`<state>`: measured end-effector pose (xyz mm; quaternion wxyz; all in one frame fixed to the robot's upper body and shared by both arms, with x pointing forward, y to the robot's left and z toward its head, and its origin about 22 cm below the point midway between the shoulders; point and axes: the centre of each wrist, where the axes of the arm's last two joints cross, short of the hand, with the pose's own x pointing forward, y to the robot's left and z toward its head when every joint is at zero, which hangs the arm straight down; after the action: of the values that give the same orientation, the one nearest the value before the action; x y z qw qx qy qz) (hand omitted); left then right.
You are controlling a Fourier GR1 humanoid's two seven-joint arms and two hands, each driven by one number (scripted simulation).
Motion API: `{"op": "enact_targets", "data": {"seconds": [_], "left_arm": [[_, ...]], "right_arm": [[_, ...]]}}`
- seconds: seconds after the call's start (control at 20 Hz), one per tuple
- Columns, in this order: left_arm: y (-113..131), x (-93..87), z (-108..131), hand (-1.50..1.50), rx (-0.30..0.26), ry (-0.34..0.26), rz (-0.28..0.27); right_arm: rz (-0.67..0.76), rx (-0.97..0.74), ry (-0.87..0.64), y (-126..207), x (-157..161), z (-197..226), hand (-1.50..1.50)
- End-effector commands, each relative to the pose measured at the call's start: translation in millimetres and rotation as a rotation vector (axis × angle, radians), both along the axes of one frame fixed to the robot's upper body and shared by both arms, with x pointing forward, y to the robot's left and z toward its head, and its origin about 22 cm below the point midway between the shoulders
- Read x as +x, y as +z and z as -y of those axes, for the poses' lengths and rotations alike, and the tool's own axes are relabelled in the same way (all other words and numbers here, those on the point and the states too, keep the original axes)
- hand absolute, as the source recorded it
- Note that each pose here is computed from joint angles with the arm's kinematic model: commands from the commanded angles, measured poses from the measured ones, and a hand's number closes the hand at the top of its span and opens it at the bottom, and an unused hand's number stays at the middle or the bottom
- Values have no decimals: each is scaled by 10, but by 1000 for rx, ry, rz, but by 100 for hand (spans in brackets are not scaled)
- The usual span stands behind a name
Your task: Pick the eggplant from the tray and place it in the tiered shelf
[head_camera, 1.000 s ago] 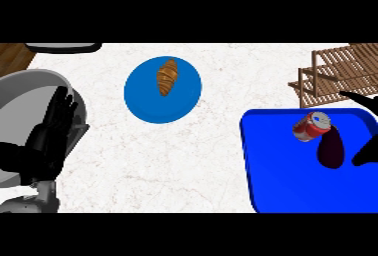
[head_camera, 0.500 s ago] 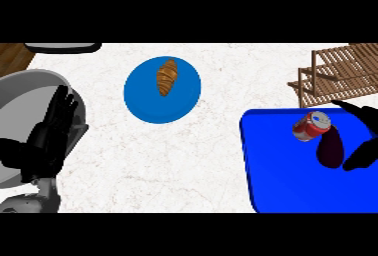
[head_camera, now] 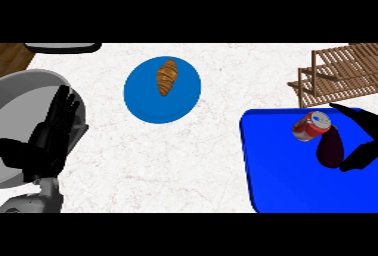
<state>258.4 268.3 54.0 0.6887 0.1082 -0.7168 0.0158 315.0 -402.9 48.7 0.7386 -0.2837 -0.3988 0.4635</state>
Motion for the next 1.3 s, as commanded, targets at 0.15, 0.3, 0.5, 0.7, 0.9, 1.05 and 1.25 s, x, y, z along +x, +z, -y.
{"op": "enact_targets", "data": {"seconds": [0.15,0.3,0.5,0.7,0.9,1.05,1.25], "left_arm": [[199,-159,-139,0,7,3,18],[-73,-107,-17,0,9,-12,11],[-130,-61,-11,0,3,-8,10],[24,-8,63,0,1,-6,4],[10,27,21,0,6,-7,0],[57,-29,25,0,-12,-7,1],[40,-102,79,0,13,28,3]], "right_arm": [[27,12,13,-135,65,-16,-150],[-9,26,22,-371,-50,-92,-150],[-50,24,18,-617,-23,-140,-150],[-18,-6,101,-564,36,-118,150],[46,-74,131,-568,74,-121,150],[100,-92,130,-527,94,-96,150],[156,-113,227,-406,-179,112,150]]}}
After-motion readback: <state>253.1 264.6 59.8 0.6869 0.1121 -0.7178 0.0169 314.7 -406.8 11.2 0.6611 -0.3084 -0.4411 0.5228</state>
